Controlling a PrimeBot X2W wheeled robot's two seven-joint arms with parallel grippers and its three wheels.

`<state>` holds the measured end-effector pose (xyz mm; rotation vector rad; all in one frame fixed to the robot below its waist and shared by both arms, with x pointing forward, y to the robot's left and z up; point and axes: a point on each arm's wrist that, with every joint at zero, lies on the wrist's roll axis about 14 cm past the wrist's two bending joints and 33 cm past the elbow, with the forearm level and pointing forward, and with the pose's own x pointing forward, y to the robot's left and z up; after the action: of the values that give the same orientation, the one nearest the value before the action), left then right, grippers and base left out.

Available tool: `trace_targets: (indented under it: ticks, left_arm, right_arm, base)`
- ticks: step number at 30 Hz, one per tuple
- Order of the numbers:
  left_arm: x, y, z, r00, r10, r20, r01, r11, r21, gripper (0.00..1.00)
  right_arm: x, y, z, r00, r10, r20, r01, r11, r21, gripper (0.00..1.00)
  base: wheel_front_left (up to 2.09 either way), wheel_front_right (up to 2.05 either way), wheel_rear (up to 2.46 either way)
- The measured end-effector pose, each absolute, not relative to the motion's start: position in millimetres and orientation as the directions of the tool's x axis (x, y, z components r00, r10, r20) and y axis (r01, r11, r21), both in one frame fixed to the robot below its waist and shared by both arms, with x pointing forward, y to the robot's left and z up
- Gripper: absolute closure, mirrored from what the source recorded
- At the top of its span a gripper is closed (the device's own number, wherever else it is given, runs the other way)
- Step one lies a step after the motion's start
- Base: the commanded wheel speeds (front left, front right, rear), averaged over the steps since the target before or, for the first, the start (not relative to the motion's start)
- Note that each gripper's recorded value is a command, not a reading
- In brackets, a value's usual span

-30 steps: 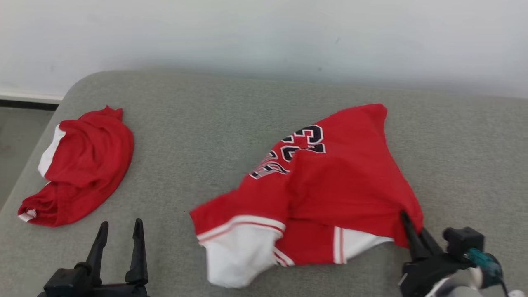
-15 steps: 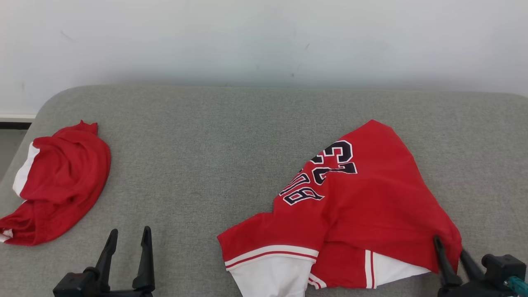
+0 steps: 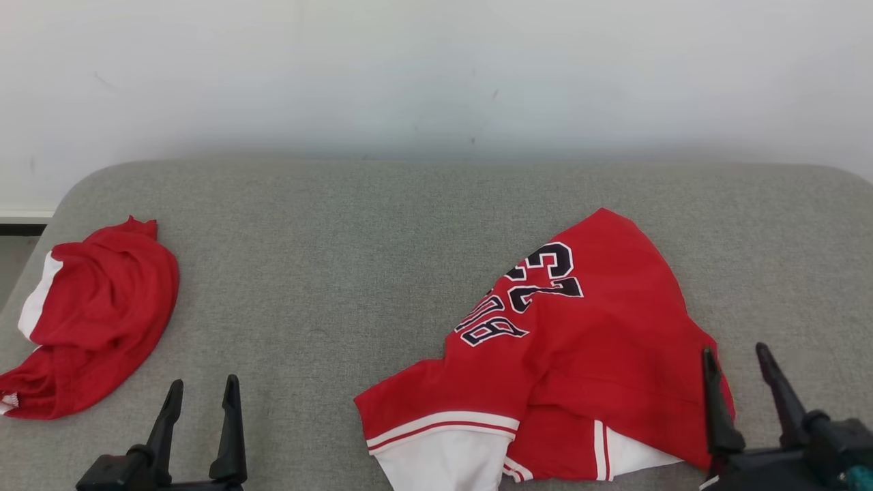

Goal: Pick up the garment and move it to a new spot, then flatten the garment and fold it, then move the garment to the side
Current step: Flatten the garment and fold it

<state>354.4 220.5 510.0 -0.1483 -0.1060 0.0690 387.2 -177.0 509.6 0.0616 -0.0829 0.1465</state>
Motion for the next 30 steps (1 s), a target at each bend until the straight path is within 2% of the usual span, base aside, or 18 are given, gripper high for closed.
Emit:
trace_targets:
  ticks: [7,14,20,28,29,30]
  left_arm:
    - [353,209,500,0.997,0.042,0.07,-0.031,0.988,-0.151,0.0]
    - [367,159,473,0.992,-0.124,-0.021,0.12,0.981,-0.151,0.0]
    - [376,116,439,0.955,-0.264,-0.135,0.238,0.954,-0.185,0.0]
    - [377,98,401,0.911,-0.322,-0.259,0.263,0.935,-0.239,0.0]
    - [377,93,400,0.905,-0.336,-0.262,0.274,0.929,-0.248,0.4]
    - [378,88,400,0.901,-0.348,-0.26,0.281,0.923,-0.261,1.0]
  right_arm:
    - [375,-158,509,0.98,0.176,0.091,-0.183,0.981,0.067,0.0]
    - [374,-156,510,0.978,0.185,0.094,-0.191,0.979,0.065,0.0]
    - [372,-168,503,0.986,0.147,0.074,-0.152,0.985,0.075,0.0]
    - [369,-187,497,0.994,0.091,0.053,-0.095,0.993,0.075,0.0]
    - [369,-188,496,0.995,0.085,0.05,-0.089,0.993,0.075,0.0]
    - [368,-190,495,0.996,0.079,0.048,-0.083,0.994,0.075,0.0]
  base:
    - [0.0,0.0,0.0]
    - [0.0,0.0,0.0]
    - [0.0,0.0,0.0]
    - [0.0,0.0,0.0]
    - [0.0,0.0,0.0]
    - [0.0,0.0,0.0]
